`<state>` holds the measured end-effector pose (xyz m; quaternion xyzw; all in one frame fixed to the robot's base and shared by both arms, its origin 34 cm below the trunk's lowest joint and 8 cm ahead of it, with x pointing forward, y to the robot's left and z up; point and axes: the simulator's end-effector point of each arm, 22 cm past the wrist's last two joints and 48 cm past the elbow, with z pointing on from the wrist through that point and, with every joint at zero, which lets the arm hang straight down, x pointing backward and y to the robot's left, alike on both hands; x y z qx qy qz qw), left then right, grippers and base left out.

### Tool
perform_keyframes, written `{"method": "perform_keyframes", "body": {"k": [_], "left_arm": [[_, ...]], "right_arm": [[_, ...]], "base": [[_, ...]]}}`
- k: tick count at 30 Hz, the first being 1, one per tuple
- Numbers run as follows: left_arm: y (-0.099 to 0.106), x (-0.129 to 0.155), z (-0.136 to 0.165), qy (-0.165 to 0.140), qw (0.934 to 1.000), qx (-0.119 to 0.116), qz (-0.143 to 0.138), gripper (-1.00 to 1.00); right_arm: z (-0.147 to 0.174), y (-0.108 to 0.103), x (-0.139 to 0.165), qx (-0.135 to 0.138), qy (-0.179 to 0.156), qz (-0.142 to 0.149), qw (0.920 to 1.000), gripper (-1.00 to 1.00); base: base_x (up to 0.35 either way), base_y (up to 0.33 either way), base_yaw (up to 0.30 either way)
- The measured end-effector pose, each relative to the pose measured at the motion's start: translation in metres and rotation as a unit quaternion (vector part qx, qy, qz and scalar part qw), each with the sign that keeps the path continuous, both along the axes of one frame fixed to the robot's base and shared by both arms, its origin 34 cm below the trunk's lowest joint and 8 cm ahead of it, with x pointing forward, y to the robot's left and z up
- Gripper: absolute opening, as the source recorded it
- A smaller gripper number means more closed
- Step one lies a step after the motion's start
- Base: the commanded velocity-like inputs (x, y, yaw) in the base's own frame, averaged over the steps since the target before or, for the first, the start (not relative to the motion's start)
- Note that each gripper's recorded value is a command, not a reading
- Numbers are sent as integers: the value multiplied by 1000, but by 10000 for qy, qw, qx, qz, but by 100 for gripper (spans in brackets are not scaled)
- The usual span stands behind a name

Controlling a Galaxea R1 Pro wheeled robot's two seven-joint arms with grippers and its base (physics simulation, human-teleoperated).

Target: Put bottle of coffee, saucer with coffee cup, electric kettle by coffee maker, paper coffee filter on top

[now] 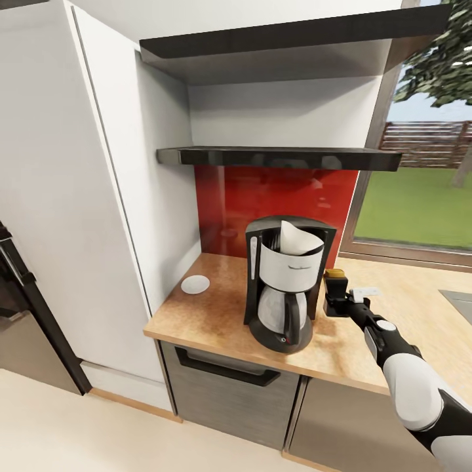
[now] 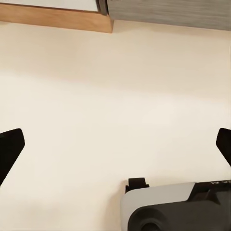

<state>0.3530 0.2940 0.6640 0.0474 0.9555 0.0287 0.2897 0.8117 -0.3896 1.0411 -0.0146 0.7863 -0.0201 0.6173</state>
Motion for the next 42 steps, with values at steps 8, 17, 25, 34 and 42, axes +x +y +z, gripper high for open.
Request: {"method": "perform_keyframes", "body": {"k": [8, 17, 25, 34, 42], "left_arm": [[2, 0, 0, 4, 10000, 5, 26, 100], [3, 3, -6, 10, 10000, 6, 37, 100], [3, 4, -14, 49, 10000, 7, 34, 100], [2, 3, -24, 118, 9999, 6, 34, 100], [3, 0, -32, 183, 9998, 7, 34, 100]], "right_arm": [[0, 1, 0, 2, 2, 5, 10000, -100], [-11, 4, 3, 47, 51, 35, 10000, -100], [-21, 3, 6, 72, 73, 9, 9999, -100], [-32, -3, 11, 359, 8, -147, 9992, -100], [-46, -2, 13, 364, 66, -144, 9992, -100]], "base": [[0, 0, 0], [0, 0, 0], [0, 0, 0], [0, 0, 0], [0, 0, 0]]}}
